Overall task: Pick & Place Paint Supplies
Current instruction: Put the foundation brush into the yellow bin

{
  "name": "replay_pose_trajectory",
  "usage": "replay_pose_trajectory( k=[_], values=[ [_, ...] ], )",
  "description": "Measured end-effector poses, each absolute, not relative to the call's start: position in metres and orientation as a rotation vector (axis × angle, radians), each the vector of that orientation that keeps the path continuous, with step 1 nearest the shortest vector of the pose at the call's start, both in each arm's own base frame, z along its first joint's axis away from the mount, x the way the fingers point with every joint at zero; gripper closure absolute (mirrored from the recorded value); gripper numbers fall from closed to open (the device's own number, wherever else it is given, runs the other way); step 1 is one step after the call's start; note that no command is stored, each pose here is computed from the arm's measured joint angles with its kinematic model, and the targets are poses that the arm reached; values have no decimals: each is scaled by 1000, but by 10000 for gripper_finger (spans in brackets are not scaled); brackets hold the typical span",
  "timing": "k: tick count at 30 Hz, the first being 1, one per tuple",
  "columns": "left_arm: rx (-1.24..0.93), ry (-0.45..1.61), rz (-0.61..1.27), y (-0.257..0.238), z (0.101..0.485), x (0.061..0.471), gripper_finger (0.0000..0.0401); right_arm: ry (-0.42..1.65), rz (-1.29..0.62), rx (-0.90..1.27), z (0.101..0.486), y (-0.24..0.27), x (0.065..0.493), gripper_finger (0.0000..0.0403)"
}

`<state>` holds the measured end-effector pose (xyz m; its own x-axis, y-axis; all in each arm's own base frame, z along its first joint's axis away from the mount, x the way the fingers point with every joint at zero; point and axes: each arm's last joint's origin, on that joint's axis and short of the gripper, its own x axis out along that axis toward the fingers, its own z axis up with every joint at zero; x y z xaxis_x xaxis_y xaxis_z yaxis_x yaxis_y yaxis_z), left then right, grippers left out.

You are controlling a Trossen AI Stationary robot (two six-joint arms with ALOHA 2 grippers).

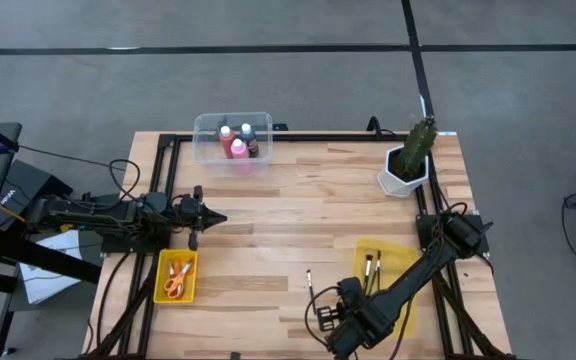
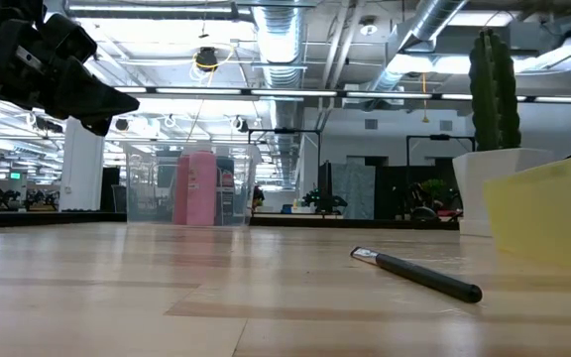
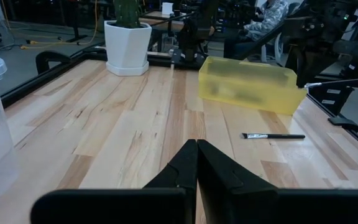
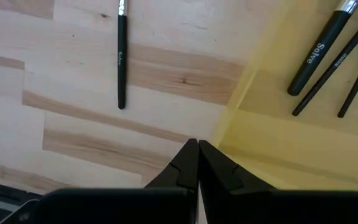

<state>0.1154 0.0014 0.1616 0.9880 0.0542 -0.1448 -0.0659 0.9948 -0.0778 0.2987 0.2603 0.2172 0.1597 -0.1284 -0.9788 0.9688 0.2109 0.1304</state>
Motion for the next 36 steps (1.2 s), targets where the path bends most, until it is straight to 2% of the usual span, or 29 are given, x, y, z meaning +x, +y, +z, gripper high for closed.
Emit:
replay_pose_trajectory(
  k=[12, 19, 36],
  values=[
    [-83, 143, 62, 1, 162, 115, 400, 1109, -1003, 1027, 217, 266, 295, 403],
    [-82, 143, 64, 2, 161, 115, 400, 1150, -987, 1044, 205, 268, 292, 403],
    [-82, 144, 65, 2, 161, 115, 400, 1208, -973, 1036, 210, 277, 284, 403]
  ],
)
